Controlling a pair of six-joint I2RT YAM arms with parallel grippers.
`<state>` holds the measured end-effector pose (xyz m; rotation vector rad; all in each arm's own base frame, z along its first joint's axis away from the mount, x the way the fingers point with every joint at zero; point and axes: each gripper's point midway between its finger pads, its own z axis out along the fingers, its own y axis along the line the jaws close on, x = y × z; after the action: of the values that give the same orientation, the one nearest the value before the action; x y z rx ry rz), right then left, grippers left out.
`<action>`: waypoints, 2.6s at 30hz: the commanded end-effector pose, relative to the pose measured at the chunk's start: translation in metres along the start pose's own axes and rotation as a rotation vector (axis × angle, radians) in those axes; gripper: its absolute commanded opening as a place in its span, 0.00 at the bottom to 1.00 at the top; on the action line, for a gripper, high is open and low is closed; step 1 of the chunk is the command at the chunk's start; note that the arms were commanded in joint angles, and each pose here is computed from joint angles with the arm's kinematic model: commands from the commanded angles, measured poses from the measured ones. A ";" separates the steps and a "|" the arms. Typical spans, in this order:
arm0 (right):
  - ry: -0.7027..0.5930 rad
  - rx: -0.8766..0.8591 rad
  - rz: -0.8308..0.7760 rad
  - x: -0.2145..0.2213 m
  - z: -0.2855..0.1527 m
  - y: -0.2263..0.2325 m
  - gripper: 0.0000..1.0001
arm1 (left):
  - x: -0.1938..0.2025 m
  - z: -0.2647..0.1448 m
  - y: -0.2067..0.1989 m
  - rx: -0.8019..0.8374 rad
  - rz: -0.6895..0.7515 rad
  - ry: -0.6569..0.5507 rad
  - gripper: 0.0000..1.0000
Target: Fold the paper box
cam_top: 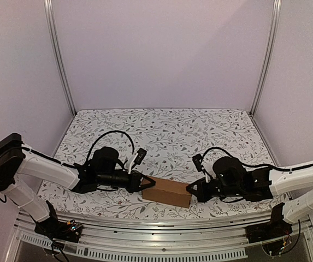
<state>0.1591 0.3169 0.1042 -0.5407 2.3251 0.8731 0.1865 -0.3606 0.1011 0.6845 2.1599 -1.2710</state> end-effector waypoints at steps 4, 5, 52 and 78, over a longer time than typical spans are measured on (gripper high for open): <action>0.111 0.085 -0.020 0.035 0.013 -0.019 0.00 | 0.036 -0.001 0.031 -0.120 -0.052 0.120 0.00; 0.104 0.090 -0.023 0.032 0.011 -0.018 0.00 | 0.037 -0.001 0.031 -0.121 -0.053 0.122 0.00; 0.268 0.046 -0.522 0.068 0.045 0.055 0.00 | -0.095 0.005 0.064 -0.396 -0.013 0.092 0.00; 0.190 0.354 -0.424 0.016 0.055 -0.012 0.00 | -0.030 0.016 0.096 -0.361 -0.156 0.280 0.00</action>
<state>0.1512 0.3390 0.0449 -1.0341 2.3299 0.2290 0.2857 -0.3482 0.0540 0.5912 2.6073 -0.8276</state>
